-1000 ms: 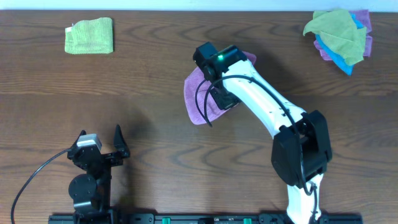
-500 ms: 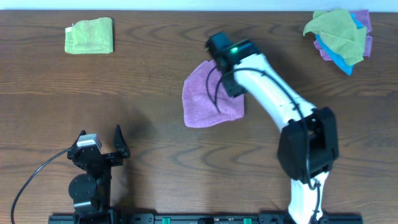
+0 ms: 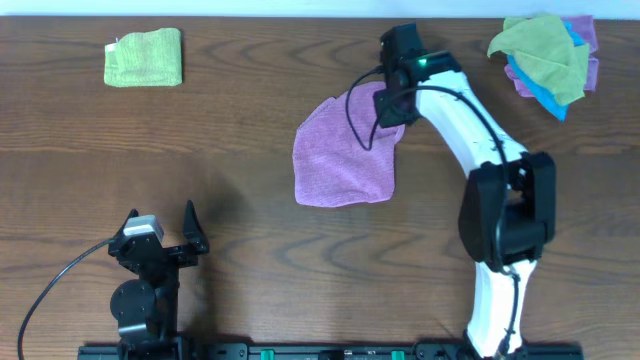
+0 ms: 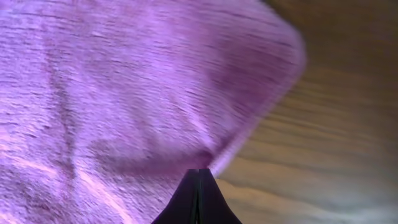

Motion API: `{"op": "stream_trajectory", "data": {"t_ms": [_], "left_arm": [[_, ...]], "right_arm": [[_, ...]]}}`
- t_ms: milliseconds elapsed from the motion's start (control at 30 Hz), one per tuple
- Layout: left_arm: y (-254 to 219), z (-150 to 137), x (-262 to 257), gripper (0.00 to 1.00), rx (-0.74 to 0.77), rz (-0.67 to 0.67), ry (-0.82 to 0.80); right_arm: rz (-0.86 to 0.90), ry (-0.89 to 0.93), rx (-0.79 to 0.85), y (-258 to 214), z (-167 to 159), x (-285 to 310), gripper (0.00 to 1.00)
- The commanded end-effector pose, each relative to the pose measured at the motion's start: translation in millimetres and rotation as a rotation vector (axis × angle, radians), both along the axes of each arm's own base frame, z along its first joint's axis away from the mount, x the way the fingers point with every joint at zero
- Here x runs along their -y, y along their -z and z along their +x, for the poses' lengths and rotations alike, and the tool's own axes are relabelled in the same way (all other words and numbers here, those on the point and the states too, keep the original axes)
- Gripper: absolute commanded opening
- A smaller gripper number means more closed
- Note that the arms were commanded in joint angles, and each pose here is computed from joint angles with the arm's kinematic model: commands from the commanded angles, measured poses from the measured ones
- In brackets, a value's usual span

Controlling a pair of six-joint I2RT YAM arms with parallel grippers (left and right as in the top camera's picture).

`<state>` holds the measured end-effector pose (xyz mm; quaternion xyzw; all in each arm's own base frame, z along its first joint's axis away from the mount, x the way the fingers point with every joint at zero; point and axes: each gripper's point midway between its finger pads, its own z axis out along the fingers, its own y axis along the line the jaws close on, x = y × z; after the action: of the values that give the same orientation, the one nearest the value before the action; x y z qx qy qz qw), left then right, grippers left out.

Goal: Fold the cloth

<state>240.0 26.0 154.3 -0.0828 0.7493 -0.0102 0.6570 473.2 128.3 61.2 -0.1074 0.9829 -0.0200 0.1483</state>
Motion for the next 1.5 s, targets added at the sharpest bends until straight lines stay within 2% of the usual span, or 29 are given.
{"op": "stream_trajectory", "data": {"t_ms": [0,300,333,367,500,967,1467], "left_arm": [[18,0,0,0.95,-0.041,-0.008,-0.001],[18,0,0,0.95,-0.041,-0.008,-0.001],[18,0,0,0.95,-0.041,-0.008,-0.001],[18,0,0,0.95,-0.041,-0.008,-0.001],[18,0,0,0.95,-0.041,-0.008,-0.001],[18,0,0,0.95,-0.041,-0.008,-0.001],[18,0,0,0.95,-0.041,-0.008,-0.001]], "right_arm": [[0.039,-0.052,-0.017,10,0,-18,0.02],[-0.019,-0.042,-0.078,29,-9,-8,0.03],[-0.041,-0.038,-0.093,30,-13,-3,0.08],[-0.056,-0.036,-0.113,31,-18,0,0.22],[-0.077,-0.027,-0.184,33,-34,10,0.29],[-0.068,0.041,-0.120,31,-11,36,0.27],[0.004,0.032,-0.092,40,-1,19,0.25]]}}
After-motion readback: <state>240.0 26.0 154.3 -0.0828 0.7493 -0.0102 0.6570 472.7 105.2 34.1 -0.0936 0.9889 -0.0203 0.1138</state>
